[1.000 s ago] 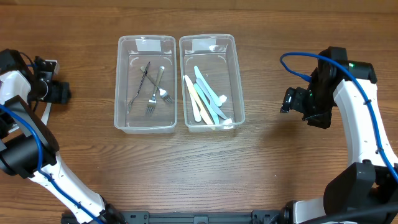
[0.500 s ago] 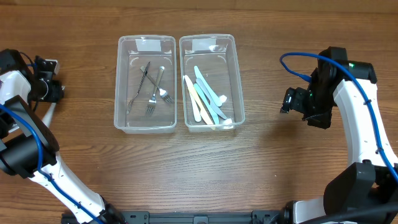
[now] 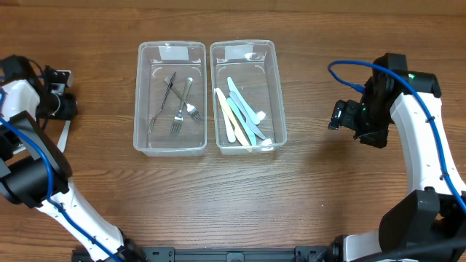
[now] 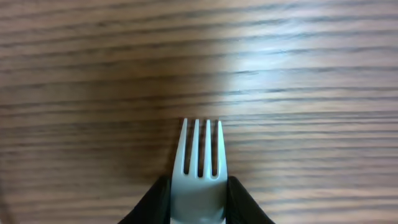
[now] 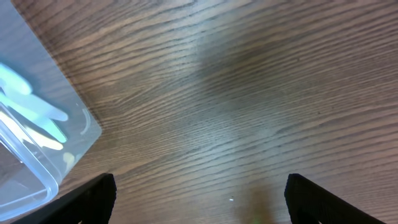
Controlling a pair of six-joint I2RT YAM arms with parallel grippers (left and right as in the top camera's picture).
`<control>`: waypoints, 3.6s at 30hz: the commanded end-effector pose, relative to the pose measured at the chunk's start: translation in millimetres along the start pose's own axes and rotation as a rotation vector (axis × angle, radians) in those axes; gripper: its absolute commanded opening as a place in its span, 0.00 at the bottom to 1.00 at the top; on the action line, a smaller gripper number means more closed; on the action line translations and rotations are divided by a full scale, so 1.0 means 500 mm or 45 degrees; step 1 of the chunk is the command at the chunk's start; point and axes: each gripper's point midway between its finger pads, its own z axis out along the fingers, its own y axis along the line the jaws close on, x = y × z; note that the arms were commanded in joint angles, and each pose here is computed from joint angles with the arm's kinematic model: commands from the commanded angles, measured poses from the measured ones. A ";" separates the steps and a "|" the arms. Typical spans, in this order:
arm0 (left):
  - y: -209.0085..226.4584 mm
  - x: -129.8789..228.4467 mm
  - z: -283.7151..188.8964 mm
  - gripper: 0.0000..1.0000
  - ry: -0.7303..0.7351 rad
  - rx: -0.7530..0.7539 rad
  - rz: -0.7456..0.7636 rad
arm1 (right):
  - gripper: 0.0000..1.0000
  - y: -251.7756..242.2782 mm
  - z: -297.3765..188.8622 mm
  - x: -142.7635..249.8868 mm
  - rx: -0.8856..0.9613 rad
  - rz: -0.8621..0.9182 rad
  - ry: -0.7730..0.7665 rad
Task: Pack container
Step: 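Move the left gripper to the white plastic fork and grasp it, then carry the white plastic fork into the left container and release it, then move the left gripper to the last white plastic fork and grasp it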
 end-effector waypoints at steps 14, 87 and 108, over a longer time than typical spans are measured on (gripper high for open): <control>-0.512 -0.168 -0.389 0.04 -0.464 0.114 0.067 | 0.89 0.001 -0.007 -0.005 0.003 -0.012 -0.031; 0.165 -0.022 0.089 0.59 0.010 -0.032 -0.290 | 0.90 -0.003 -0.007 0.011 0.013 -0.007 0.009; 0.175 -0.027 0.039 0.09 0.018 -0.103 -0.328 | 0.90 -0.001 -0.007 0.001 0.007 -0.010 -0.015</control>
